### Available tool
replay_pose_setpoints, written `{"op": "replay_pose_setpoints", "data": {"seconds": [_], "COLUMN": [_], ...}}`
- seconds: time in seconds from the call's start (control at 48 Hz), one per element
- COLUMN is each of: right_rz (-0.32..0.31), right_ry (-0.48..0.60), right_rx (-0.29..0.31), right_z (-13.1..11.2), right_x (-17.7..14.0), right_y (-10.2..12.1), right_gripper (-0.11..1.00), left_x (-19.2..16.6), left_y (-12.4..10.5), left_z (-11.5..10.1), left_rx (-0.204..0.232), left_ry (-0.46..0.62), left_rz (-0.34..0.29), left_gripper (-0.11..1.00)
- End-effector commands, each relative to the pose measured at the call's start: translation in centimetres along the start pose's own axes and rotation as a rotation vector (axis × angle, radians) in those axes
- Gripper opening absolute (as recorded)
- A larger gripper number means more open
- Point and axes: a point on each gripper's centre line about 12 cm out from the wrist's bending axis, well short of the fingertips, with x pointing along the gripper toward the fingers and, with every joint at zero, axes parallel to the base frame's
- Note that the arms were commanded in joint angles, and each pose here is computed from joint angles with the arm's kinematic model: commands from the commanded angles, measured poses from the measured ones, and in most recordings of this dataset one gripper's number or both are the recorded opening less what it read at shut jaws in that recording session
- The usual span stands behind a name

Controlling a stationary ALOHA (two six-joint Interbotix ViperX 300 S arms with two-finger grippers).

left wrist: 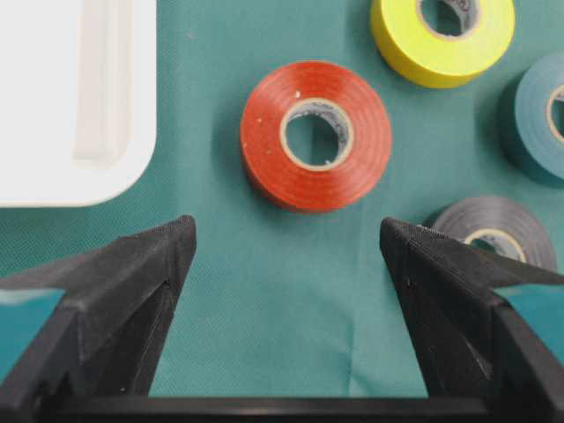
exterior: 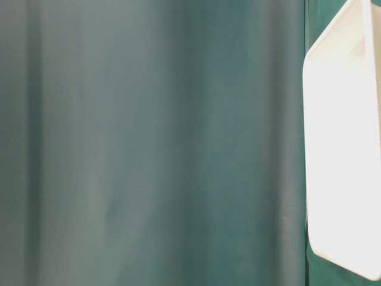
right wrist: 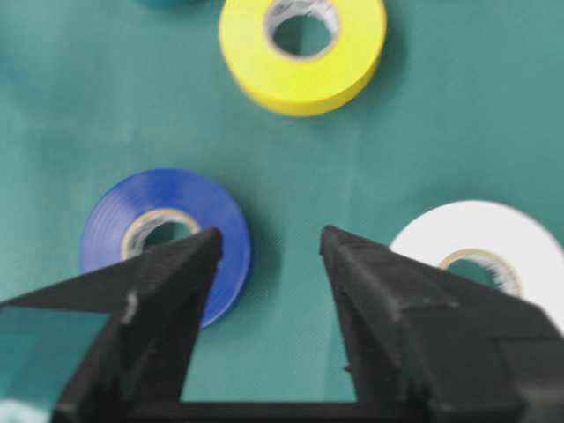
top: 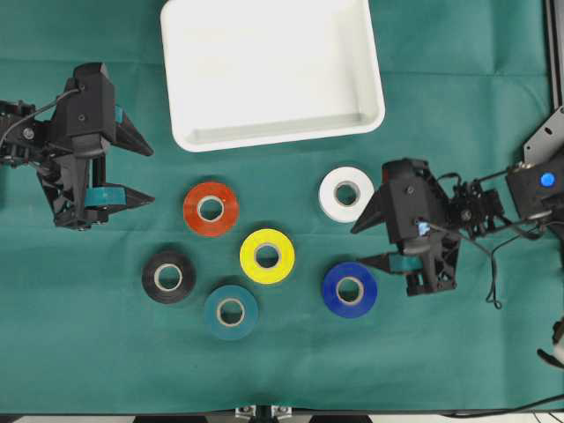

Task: Put the tape alternately from left to right into the white case.
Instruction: 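Move the right gripper down past the white roll toward the blue roll, then lower the right gripper onto the blue tape roll and grasp it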

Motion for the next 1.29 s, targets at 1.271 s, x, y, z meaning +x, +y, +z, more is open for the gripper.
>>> {"op": "replay_pose_setpoints", "data": {"seconds": [1.271], "right_rz": [-0.056], "right_ry": [0.211], "right_rx": [0.035], "right_z": [-1.6], "right_x": [7.2], "right_y": [1.2], "right_gripper": [0.82], "left_x": [0.5], "left_y": [-0.1], "left_z": [0.3], "left_rx": [0.001], "left_ry": [0.007], "left_rz": [-0.001], "left_gripper": [0.44]}}
